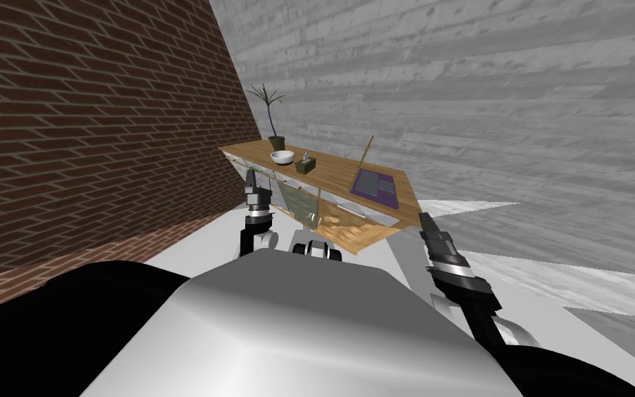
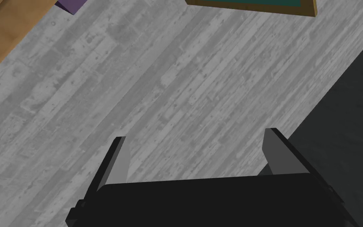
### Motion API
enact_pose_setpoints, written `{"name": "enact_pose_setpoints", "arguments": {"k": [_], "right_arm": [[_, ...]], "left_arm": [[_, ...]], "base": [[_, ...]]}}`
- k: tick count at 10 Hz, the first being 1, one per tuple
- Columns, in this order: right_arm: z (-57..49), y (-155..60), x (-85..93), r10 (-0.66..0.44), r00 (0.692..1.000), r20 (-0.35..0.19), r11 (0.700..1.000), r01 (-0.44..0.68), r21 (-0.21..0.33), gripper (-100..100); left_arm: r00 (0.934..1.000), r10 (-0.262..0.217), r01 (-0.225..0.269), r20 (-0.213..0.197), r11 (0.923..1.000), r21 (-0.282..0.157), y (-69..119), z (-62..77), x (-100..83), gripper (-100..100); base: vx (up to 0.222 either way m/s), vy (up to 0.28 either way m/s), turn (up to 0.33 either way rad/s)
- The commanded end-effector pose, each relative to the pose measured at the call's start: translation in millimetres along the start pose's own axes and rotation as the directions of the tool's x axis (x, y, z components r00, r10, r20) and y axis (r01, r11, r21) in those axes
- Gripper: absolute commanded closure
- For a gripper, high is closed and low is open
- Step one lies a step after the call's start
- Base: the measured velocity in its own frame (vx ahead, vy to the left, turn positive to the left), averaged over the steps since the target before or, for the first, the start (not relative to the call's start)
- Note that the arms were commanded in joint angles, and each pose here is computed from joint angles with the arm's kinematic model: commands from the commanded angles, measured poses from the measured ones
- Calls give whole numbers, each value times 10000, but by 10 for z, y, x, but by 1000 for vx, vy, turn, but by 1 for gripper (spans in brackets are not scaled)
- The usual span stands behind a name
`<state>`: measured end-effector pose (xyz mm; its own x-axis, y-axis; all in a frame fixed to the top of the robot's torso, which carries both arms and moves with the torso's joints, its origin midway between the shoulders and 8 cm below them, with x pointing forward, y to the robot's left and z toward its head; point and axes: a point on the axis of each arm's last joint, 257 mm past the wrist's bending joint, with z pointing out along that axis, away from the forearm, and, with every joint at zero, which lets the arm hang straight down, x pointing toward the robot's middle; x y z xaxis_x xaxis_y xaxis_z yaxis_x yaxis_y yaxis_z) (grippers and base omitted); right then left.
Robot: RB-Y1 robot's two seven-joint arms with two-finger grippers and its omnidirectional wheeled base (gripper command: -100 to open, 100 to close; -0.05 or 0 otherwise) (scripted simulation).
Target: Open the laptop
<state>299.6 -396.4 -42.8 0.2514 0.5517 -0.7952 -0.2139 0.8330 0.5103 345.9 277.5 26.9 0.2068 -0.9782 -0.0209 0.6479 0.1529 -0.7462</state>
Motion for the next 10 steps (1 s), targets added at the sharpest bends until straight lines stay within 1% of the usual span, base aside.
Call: {"name": "enact_pose_setpoints", "arguments": {"k": [1, 2, 4, 5, 6, 7, 8, 10], "right_arm": [[-146, -220, -86, -1341, 9866, -929, 9893, 1388, 460, -100], [-165, -242, -121, -1493, 9838, -996, 9867, 1548, 501, -100], [-303, -450, -203, -2565, 9472, -1924, 9577, 2760, 821, -100], [-285, -447, -254, -2773, 9402, -1975, 9523, 2963, 734, -100], [-350, -548, -304, -3281, 9118, -2469, 9306, 3570, 815, -100], [-390, -636, -360, -3737, 8817, -2881, 9075, 4118, 831, -100], [-379, -636, -415, -3939, 8707, -2946, 8987, 4321, 754, -100], [-452, -811, -561, -4821, 7898, -3793, 8374, 5426, 656, -100]], "left_arm": [[10000, 1, -1, 0, 10000, -1, 0, 0, 0, 0], [10000, 0, 0, 0, 10000, -1, 0, 0, 0, 0], [10000, 0, 0, 0, 10000, -1, 0, 0, 0, 0], [10000, 0, 0, 0, 10000, -1, 0, 0, 0, 0], [10000, 0, 0, 0, 10000, 0, 0, 0, 0, 0], [10000, 0, 0, 0, 10000, -1, 0, 0, 0, 0], [10000, 0, 0, 0, 10000, -1, 0, 0, 0, 0], [10000, 1, -1, 0, 10000, 0, 0, 0, 0, 0]], "base": [[48, 132, -68], [54, 117, -25], [64, 132, -40], [48, 127, -28], [45, 125, -40], [88, 154, -59], [62, 120, -20], [65, 136, -41]]}}
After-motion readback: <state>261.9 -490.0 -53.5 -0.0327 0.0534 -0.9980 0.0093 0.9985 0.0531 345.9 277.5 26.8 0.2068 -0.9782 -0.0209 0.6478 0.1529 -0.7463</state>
